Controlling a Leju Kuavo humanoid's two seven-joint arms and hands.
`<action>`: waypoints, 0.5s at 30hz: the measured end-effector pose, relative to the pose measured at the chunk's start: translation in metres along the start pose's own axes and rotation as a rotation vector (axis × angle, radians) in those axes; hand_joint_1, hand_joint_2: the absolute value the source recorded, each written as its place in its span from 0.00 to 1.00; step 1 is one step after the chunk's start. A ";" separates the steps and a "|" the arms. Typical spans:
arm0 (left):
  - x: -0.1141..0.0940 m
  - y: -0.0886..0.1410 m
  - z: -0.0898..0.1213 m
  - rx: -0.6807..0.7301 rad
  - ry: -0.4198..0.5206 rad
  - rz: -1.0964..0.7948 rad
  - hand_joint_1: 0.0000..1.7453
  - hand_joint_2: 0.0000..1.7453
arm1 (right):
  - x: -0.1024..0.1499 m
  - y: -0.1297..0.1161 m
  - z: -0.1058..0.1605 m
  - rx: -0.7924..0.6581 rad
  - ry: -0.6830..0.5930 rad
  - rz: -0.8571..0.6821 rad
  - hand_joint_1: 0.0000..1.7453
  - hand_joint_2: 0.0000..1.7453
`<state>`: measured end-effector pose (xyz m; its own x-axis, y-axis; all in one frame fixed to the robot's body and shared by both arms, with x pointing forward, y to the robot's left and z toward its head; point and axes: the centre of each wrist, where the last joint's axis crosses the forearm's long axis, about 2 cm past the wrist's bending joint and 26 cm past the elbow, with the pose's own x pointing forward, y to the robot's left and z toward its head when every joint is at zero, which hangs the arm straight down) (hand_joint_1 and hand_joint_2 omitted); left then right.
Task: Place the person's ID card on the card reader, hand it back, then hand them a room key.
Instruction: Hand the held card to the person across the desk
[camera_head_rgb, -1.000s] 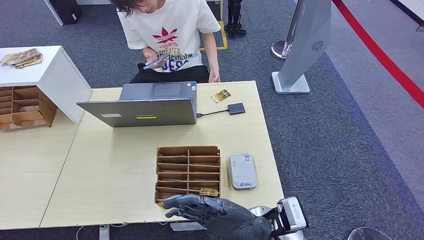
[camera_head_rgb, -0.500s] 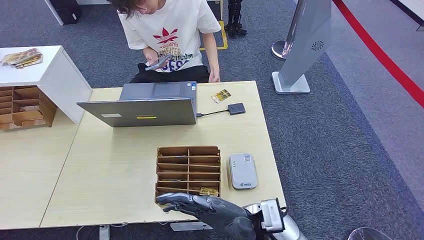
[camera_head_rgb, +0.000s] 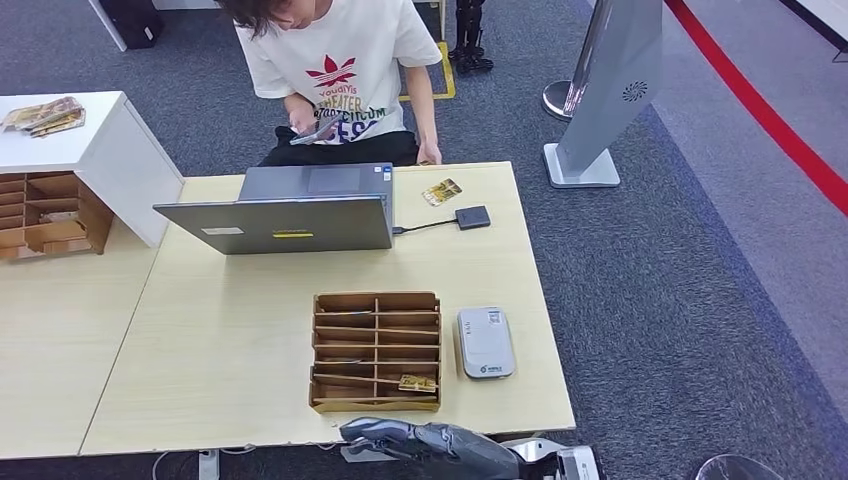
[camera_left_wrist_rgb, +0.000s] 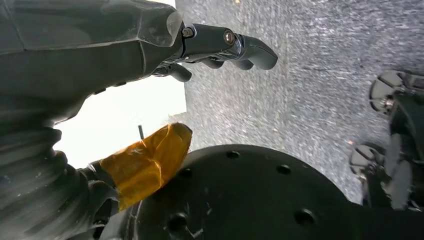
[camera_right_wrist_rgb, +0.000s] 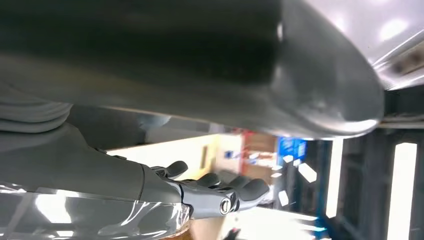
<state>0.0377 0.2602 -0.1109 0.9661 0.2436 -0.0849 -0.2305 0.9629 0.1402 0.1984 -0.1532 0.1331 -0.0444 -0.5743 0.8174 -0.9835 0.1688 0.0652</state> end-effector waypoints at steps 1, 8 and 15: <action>0.001 0.001 0.000 -0.003 0.000 0.016 0.00 1.00 | 0.000 -0.001 0.000 -0.010 0.035 0.015 0.00 0.00; 0.006 0.006 0.000 -0.013 0.007 0.083 0.00 1.00 | -0.005 -0.006 0.001 0.002 0.080 0.014 0.00 0.00; 0.008 0.008 0.000 -0.013 0.028 0.115 0.00 1.00 | -0.004 -0.006 -0.001 0.019 0.012 -0.064 0.00 0.00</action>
<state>0.0432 0.2694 -0.1108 0.9298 0.3551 -0.0964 -0.3408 0.9299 0.1380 0.2045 -0.1510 0.1295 0.0209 -0.5734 0.8190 -0.9874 0.1169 0.1070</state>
